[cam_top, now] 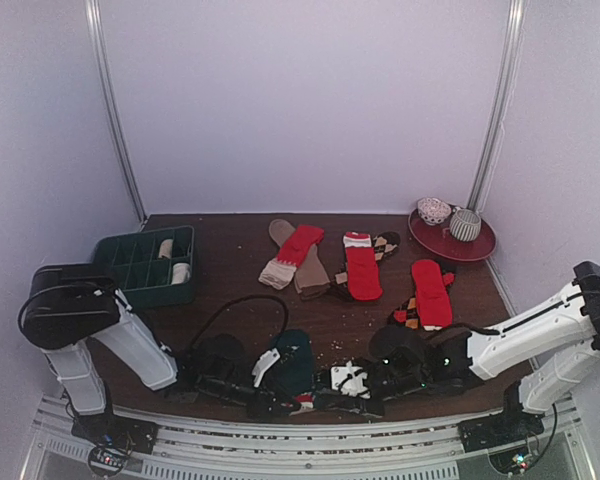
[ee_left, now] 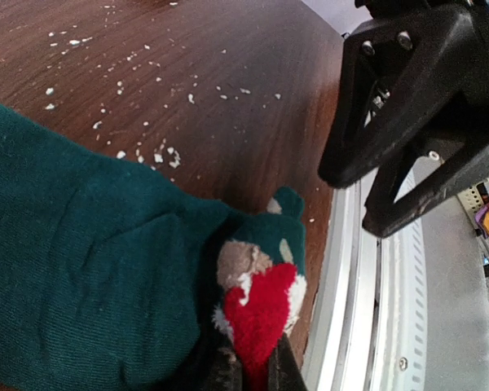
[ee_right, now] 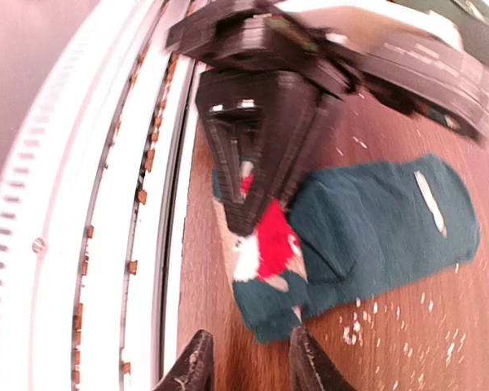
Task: Roll the socks
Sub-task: Roll a pair of socks at the center of the board.
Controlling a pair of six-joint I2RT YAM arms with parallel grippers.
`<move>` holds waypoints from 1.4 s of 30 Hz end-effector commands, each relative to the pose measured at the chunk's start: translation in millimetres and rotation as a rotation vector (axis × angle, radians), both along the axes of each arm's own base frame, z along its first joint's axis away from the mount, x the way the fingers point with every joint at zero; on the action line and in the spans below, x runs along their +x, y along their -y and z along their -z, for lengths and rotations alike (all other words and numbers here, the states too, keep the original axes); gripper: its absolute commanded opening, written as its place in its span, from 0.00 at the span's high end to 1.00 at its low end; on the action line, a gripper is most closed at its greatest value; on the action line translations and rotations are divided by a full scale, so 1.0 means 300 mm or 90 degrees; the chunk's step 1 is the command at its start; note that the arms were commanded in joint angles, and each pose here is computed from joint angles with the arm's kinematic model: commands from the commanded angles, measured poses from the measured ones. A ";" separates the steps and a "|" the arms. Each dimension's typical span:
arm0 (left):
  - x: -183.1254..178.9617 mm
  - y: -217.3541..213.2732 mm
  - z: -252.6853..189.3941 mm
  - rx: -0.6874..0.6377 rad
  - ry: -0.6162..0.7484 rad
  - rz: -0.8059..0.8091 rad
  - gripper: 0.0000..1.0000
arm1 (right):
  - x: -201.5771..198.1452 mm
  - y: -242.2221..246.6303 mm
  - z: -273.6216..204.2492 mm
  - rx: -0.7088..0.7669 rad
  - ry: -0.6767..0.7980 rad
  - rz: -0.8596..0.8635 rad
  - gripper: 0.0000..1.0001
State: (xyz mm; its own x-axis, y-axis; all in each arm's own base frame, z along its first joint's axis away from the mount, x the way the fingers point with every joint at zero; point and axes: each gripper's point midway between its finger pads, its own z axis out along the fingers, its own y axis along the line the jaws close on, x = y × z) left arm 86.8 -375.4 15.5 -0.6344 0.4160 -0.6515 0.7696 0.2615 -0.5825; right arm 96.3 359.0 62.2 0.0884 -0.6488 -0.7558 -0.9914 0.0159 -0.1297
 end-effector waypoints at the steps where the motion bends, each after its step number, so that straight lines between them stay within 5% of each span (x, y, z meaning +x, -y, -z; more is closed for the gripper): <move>1: -0.129 -0.245 0.283 0.250 -0.139 0.007 1.00 | 0.046 -0.066 -0.027 0.000 0.148 -0.020 0.67; 17: -0.141 -0.266 0.298 0.263 -0.141 0.020 1.00 | 0.033 -0.101 0.163 -0.101 0.136 -0.060 0.59; 23: -0.101 -0.243 0.268 0.248 -0.109 0.011 1.00 | 0.013 -0.072 0.206 -0.138 0.063 -0.029 0.92; 27: -0.002 -0.222 0.199 0.248 0.001 -0.028 0.55 | -0.026 -0.055 0.243 -0.162 -0.061 -0.013 1.00; 32: 0.119 -0.204 -0.009 0.157 0.159 -0.100 0.27 | -0.087 -0.046 0.256 -0.183 -0.258 0.003 1.00; 37: 0.156 -0.215 -0.212 0.028 0.285 -0.142 0.16 | -0.135 -0.034 0.221 -0.185 -0.531 0.020 0.99; 42: 0.082 -0.214 -0.337 -0.109 0.394 -0.096 0.13 | -0.060 -0.024 0.238 -0.181 -0.697 0.122 0.99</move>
State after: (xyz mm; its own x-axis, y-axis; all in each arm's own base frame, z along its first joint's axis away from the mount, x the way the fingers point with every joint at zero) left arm 116.8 -308.2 87.1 -0.3674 0.3010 -0.8800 0.8856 0.4024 -0.2321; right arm 101.2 404.3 24.0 -0.4109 -0.7045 -0.5787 -0.8468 0.0598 0.5285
